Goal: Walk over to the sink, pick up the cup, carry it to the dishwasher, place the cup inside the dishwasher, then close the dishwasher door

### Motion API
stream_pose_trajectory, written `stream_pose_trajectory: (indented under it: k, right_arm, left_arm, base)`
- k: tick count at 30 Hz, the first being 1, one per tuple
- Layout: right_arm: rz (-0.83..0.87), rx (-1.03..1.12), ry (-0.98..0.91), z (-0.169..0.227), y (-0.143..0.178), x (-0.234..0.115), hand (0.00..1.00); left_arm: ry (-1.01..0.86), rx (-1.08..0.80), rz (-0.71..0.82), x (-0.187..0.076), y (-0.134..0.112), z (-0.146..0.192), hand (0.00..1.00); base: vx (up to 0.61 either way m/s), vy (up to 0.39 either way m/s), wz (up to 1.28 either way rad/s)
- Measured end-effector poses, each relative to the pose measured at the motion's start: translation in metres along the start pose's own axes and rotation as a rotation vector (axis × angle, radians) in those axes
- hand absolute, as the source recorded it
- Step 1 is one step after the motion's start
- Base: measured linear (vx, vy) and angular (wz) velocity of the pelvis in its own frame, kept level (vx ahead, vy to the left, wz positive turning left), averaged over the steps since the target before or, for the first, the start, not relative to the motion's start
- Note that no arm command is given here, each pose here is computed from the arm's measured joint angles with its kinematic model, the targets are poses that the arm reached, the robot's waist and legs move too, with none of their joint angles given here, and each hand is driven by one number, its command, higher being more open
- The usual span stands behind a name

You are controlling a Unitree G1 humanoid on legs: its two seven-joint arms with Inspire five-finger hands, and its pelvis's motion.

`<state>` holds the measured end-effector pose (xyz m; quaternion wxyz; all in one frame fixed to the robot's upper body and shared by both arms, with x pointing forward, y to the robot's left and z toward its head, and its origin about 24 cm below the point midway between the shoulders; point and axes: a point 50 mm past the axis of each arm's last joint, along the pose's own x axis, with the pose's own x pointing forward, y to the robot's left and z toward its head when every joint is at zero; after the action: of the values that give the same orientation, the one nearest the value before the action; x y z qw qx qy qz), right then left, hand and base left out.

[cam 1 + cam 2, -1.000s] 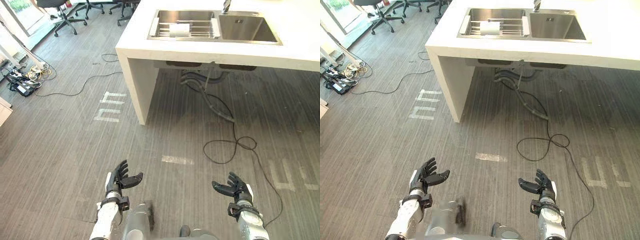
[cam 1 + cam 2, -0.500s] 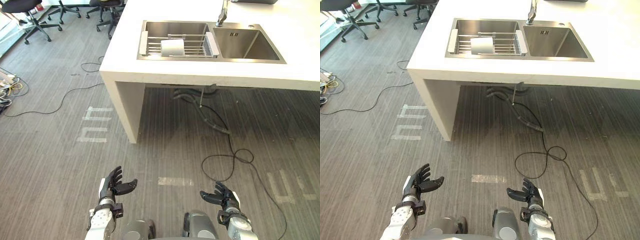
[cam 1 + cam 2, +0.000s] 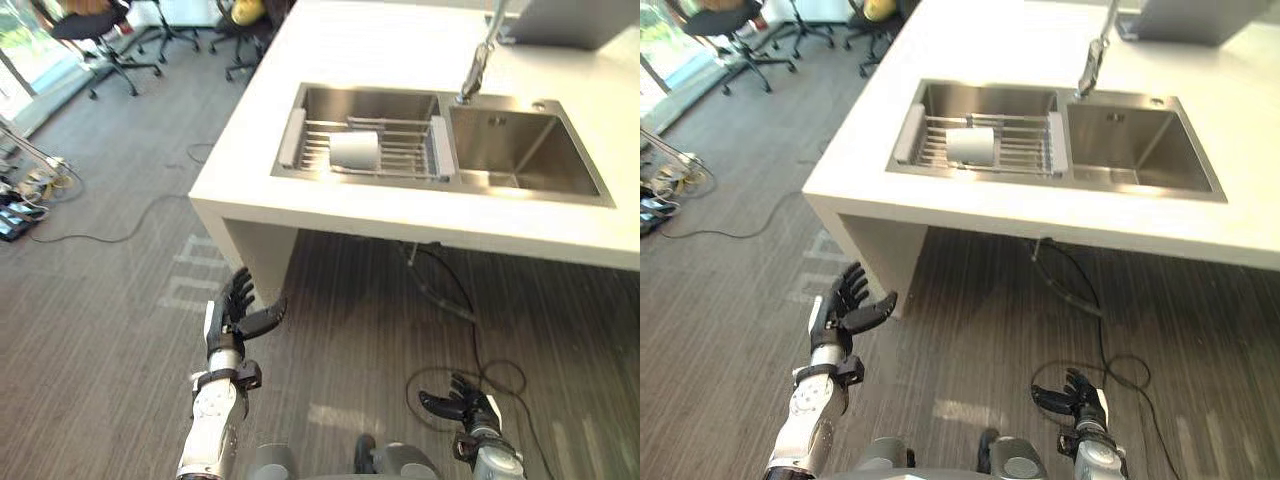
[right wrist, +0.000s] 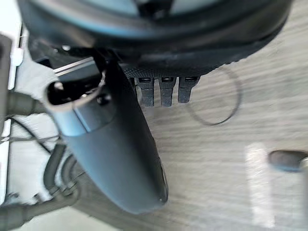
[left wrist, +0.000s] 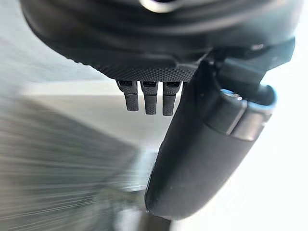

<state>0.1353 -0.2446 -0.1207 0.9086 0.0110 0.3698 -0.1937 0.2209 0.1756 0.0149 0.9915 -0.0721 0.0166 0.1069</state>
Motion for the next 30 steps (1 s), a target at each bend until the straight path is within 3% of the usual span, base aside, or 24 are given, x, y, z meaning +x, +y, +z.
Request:
stream_pose_trajectory:
  k: [5, 13, 21, 28, 30]
  right_arm:
    - [0.002, -0.010, -0.007, 0.004, 0.000, 0.003, 0.90]
    - [0.121, -0.106, 0.027, -0.004, 0.033, 0.002, 0.90]
    - [0.168, -0.187, 0.098, -0.029, 0.034, -0.008, 0.90]
    - [0.204, -0.224, 0.050, -0.018, 0.038, -0.005, 0.90]
    - [0.170, -0.256, 0.043, -0.016, 0.019, -0.004, 0.90]
  left_arm:
    - [-0.198, -0.062, -0.052, -0.002, -0.016, 0.042, 0.90]
    - [-0.416, -0.082, -0.134, -0.023, -0.034, 0.089, 0.90]
    - [-0.444, -0.001, -0.360, -0.036, -0.063, 0.090, 0.90]
    - [-0.501, 0.023, -0.342, -0.033, -0.067, 0.098, 0.90]
    - [-0.465, 0.051, -0.326, -0.031, -0.070, 0.088, 0.90]
  base:
    - [0.17, 0.183, 0.08]
    - [0.16, 0.133, -0.10]
    - [0.21, 0.041, -0.40]
    - [0.35, -0.143, -0.10]
    - [0.43, -0.222, 0.07]
